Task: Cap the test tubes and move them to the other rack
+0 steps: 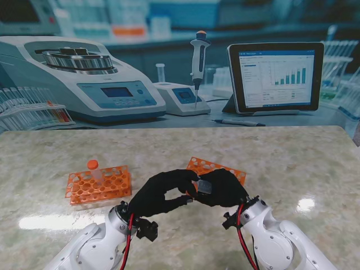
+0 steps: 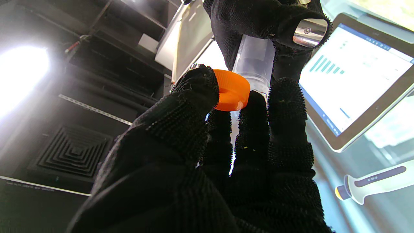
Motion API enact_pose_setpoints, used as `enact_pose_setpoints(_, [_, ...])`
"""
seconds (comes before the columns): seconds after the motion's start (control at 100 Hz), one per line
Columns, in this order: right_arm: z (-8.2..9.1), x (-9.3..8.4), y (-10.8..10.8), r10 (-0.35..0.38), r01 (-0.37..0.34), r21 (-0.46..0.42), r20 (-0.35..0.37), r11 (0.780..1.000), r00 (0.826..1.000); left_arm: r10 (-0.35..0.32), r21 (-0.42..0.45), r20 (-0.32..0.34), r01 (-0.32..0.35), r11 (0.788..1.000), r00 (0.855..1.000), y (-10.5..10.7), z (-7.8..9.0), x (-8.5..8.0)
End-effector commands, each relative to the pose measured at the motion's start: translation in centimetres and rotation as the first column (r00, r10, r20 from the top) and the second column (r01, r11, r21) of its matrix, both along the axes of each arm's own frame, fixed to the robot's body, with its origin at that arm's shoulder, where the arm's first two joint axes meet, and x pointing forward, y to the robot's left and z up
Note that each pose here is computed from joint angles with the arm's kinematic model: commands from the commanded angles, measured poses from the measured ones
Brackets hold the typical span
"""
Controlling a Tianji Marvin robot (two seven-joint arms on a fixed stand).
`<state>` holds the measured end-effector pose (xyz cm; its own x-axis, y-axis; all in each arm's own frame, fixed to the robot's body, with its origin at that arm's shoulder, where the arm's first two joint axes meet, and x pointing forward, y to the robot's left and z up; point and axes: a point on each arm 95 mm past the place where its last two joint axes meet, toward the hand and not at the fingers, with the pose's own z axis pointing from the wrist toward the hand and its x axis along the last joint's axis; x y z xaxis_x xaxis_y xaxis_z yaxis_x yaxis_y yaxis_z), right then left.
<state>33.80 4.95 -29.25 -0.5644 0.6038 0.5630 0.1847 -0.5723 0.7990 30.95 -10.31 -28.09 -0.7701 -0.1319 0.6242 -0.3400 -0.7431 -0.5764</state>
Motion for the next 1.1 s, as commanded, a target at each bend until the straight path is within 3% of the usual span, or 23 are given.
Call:
enact_pose_setpoints(0.0, [0.15,-0.44,0.50,0.016,-0.016,0.009,0.003,1.000,1.000,-0.005,0.007,-0.008,0.005,1.000,1.000,-0.24,-0.20,-0.04])
enact_pose_setpoints(1.09, [0.55,-0.76,0.50,0.020,-0.020,0.011,0.014,1.000,1.000,0.017,0.025,-0.024,-0.016,1.000,1.000,-0.01,-0.33,0.54])
